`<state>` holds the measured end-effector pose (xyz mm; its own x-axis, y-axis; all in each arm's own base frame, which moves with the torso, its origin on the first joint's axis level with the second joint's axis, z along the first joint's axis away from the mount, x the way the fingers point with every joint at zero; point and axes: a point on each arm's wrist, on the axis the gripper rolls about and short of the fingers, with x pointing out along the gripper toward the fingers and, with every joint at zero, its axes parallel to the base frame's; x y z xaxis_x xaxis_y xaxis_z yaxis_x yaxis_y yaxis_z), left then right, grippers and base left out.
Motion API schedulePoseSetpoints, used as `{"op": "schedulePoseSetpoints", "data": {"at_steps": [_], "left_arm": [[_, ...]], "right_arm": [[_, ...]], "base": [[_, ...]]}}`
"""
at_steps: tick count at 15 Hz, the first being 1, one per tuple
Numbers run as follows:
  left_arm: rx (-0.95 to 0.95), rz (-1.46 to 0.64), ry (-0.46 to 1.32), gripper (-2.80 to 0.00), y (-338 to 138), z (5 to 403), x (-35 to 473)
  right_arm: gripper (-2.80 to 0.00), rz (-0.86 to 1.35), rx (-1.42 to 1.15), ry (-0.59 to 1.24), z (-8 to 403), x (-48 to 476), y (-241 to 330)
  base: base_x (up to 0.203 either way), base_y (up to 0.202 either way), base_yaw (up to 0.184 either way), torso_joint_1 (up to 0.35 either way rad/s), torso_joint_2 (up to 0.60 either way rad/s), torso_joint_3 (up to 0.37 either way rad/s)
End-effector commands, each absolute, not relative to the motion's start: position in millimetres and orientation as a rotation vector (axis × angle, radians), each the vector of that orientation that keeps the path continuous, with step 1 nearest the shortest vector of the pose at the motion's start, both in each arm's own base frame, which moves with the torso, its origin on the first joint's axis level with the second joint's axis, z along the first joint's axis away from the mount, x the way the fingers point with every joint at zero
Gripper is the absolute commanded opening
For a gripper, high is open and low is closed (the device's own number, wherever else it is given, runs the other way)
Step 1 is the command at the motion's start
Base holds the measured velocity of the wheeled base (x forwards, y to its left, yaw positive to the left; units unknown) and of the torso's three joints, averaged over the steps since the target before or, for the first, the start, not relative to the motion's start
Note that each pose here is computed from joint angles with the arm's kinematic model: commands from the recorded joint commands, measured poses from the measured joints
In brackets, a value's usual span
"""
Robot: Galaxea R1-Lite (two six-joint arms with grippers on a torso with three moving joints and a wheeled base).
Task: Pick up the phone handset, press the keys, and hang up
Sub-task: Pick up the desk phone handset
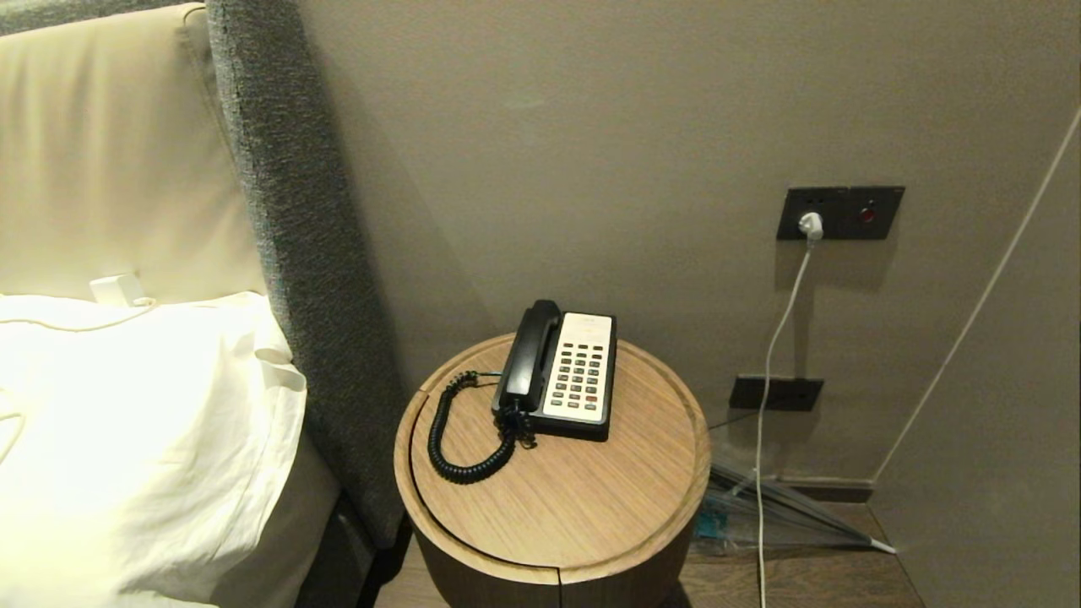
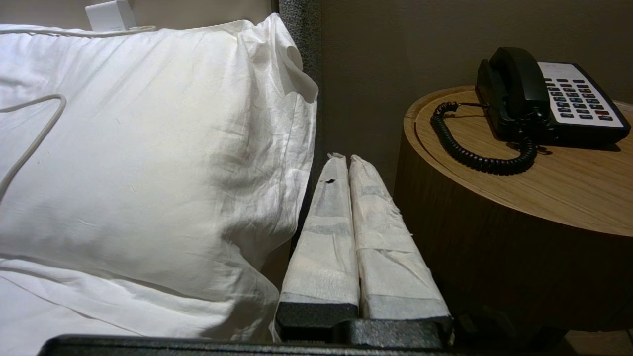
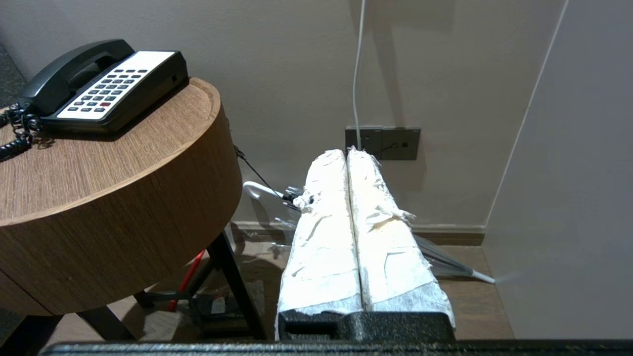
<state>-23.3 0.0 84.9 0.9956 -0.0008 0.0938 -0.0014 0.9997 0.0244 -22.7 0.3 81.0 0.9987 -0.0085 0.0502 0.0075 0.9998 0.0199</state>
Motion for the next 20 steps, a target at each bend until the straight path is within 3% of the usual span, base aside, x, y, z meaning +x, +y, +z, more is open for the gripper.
{"op": "schedulePoseSetpoints", "data": {"at_steps": [1, 15, 20], "left_arm": [[0.024, -0.001, -0.054, -2.8, 0.0, 73.9, -20.1], [0.035, -0.001, -0.051, -2.8, 0.0, 73.6, -20.1], [0.045, -0.005, -0.052, -2.8, -0.1, 73.8, -20.1]], "right_arm": [[-2.8, -0.007, 0.02, -0.031, 75.7, -21.0, 0.3], [-2.8, -0.007, 0.02, -0.031, 75.7, -21.0, 0.3], [-2.8, -0.007, 0.02, -0.031, 75.7, -21.0, 0.3]], "base": [[0.0, 0.0, 0.0, 0.0, 0.0, 0.0], [0.0, 0.0, 0.0, 0.0, 0.0, 0.0], [0.0, 0.0, 0.0, 0.002, 0.0, -0.159]]}}
